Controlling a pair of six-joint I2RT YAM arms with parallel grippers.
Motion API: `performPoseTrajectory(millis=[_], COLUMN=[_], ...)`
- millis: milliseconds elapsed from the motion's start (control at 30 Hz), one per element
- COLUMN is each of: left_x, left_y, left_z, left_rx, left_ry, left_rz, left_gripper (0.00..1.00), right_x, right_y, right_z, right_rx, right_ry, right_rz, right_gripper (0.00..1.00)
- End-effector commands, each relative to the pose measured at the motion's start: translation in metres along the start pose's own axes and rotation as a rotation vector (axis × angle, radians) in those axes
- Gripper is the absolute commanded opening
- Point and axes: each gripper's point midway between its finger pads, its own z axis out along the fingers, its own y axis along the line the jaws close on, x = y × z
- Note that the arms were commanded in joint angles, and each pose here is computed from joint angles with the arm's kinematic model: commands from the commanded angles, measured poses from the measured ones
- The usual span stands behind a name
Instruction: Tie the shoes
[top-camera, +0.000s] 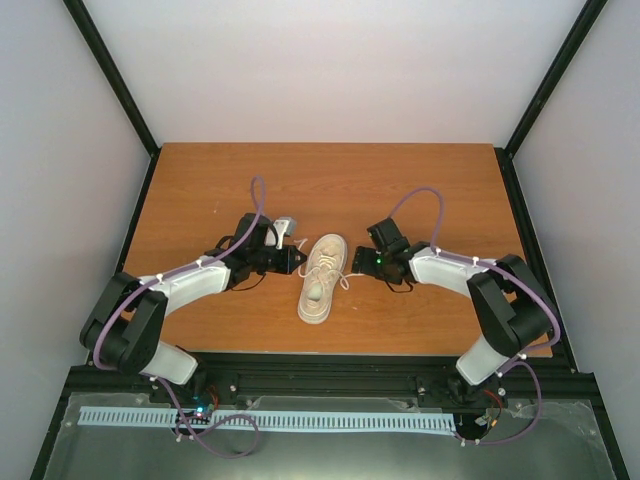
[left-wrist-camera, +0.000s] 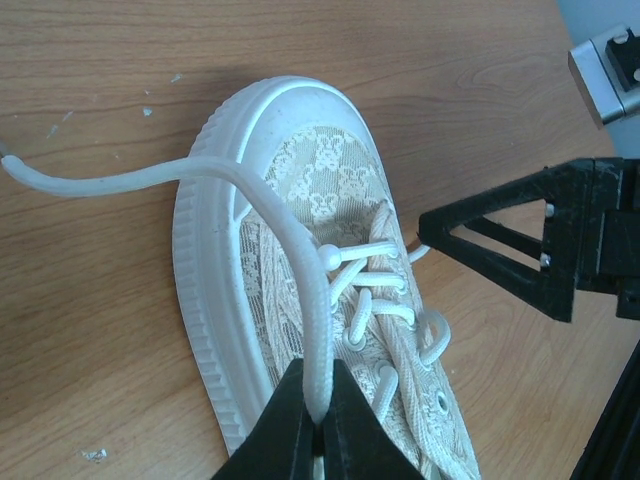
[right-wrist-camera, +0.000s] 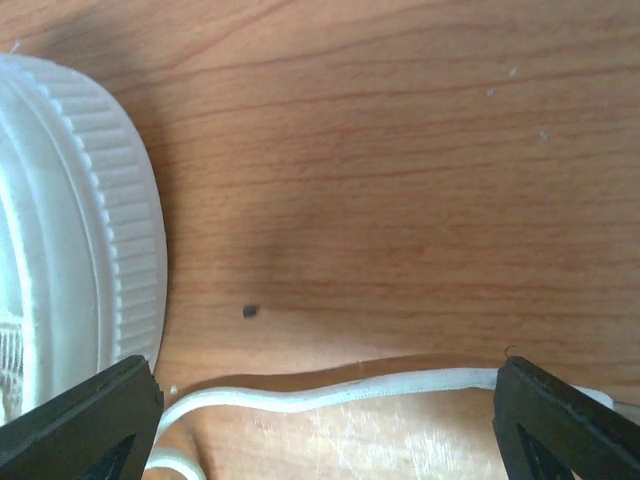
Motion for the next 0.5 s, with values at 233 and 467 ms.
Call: performPoseTrajectory(millis=[233, 467], left_x=[-0.006, -0.008], left_y=[-0.006, -0.006], left_z=[-0.008, -0.009], left_rx=[0.017, 0.015], left_ry=[-0.024, -0.041], left_rz=[0.010, 0.020], left_gripper=[0.01, 0.01], right_x=[-0.029, -0.022], right_y=[-0.008, -0.017], right_z=[0.024, 0.022], right_rx=[0.159, 0.273], right_ry=[-0.035, -0.032], right_rz=[-0.112, -0.169], right_gripper=[0.83, 0.78])
